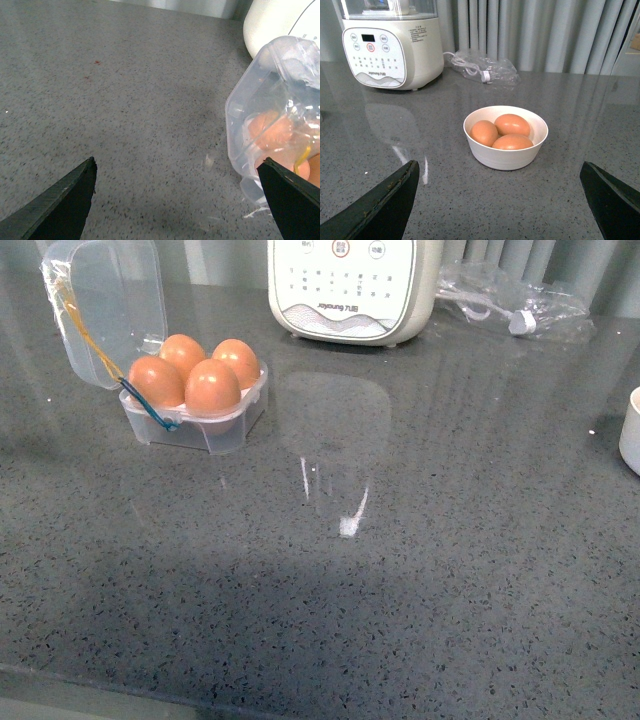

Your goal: Put egg into box

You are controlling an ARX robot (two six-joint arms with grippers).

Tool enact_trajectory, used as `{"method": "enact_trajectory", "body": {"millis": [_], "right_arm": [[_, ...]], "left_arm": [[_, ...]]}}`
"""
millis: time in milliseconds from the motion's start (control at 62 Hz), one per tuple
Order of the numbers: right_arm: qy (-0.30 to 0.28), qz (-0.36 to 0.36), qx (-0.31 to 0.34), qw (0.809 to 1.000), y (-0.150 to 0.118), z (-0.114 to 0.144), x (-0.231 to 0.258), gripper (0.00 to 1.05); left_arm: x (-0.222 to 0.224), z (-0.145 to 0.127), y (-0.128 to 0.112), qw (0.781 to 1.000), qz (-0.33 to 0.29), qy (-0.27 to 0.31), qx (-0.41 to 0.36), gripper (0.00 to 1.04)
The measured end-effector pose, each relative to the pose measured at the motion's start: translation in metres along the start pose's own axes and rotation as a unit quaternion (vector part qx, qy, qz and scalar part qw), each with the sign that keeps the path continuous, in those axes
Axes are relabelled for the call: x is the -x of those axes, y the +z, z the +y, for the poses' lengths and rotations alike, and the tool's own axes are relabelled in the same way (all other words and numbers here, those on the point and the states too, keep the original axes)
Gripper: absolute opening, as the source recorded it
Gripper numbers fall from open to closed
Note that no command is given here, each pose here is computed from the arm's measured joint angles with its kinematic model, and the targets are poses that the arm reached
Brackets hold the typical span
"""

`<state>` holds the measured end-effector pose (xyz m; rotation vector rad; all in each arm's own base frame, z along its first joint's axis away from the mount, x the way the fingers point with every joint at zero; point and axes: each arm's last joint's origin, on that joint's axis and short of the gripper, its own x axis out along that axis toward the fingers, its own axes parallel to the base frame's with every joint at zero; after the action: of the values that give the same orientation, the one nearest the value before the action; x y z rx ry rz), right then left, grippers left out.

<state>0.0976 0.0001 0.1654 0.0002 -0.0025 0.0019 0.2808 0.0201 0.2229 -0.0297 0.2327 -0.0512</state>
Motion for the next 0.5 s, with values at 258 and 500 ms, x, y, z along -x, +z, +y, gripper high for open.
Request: {"method": "enact_trajectory", "body": {"millis": [258, 500], "right_arm": [[0.0, 0.0, 0.0, 1.0, 0.0, 0.0, 0.0, 0.97], [0.0, 0.0, 0.0, 1.0, 0.0, 0.0, 0.0, 0.97]], "left_arm": [[-0.024, -0.012, 0.013, 1.0, -0.01, -0.009, -0.025, 0.98], [-0.032, -0.029, 0.011, 0.999, -0.01, -0.019, -0.031, 0.98]]}}
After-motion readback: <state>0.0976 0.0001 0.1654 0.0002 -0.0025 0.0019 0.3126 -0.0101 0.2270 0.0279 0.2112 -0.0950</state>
